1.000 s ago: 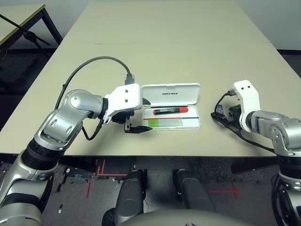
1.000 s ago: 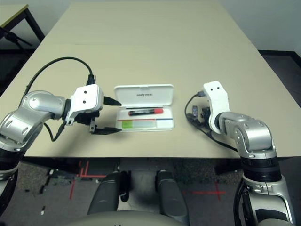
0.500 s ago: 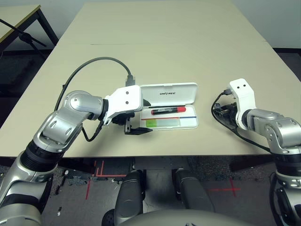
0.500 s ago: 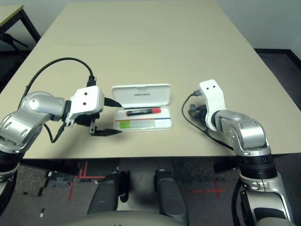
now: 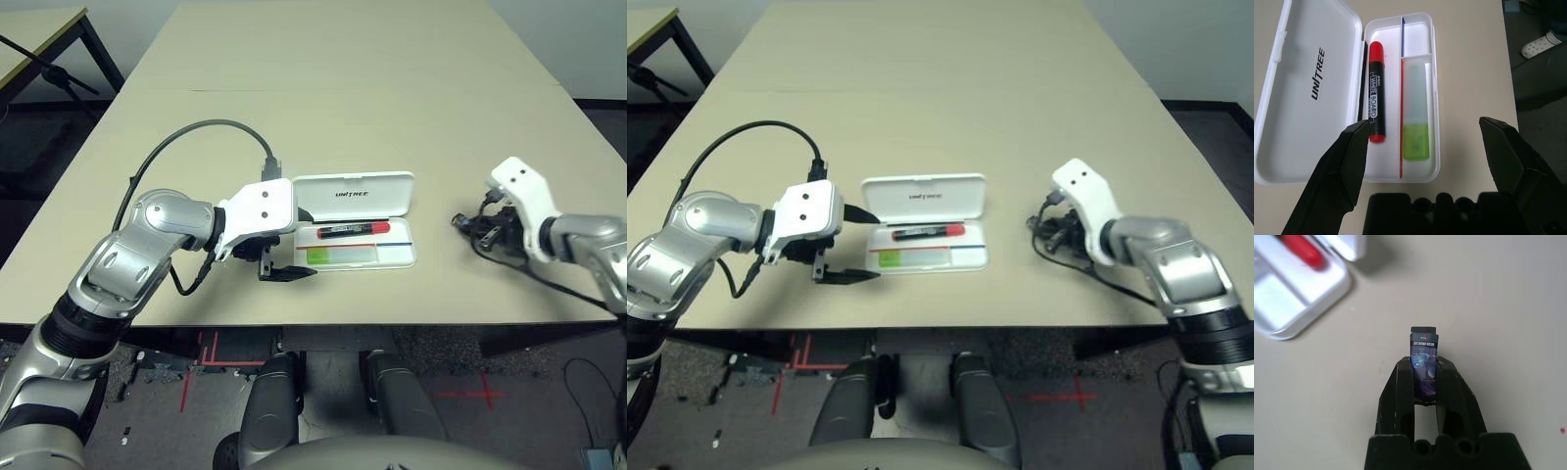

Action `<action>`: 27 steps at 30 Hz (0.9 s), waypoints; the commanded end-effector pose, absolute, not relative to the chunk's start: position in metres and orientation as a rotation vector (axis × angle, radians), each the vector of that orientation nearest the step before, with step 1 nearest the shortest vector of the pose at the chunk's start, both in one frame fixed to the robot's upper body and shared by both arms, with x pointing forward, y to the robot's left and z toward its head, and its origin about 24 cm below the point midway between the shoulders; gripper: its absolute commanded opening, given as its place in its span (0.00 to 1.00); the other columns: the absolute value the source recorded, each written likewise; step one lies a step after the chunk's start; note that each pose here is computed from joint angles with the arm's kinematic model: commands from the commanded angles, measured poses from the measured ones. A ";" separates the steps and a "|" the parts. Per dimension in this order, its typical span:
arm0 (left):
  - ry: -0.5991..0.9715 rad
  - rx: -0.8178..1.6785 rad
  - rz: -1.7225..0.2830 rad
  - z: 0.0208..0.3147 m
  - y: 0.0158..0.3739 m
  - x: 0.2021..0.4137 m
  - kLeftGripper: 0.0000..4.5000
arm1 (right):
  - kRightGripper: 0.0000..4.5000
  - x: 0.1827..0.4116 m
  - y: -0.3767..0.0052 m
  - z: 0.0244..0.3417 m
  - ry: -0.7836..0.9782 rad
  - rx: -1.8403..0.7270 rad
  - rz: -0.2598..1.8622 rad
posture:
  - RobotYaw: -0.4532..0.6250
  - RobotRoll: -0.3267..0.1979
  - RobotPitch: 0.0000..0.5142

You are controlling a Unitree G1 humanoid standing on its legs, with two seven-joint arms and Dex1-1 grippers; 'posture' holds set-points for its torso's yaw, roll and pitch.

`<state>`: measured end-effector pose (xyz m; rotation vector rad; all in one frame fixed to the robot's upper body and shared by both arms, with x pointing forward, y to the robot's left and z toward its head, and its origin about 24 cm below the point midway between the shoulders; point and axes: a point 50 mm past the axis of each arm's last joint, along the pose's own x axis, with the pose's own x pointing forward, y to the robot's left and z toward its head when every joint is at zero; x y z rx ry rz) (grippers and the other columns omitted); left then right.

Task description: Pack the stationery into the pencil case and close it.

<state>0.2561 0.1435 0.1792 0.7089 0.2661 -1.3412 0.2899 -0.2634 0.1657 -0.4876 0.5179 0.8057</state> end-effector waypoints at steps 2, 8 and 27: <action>0.290 0.710 -1.355 0.174 0.143 0.257 1.00 | 0.07 0.287 -0.264 0.170 0.531 -0.519 1.057 | 0.42 0.62 0.26; 0.294 0.707 -1.346 0.173 0.144 0.256 1.00 | 0.07 0.293 -0.248 0.170 0.465 -0.484 1.243 | 0.44 0.62 0.26; 0.298 0.708 -1.327 0.174 0.144 0.252 1.00 | 0.07 0.306 -0.195 0.134 0.451 -0.590 1.455 | 0.48 0.62 0.28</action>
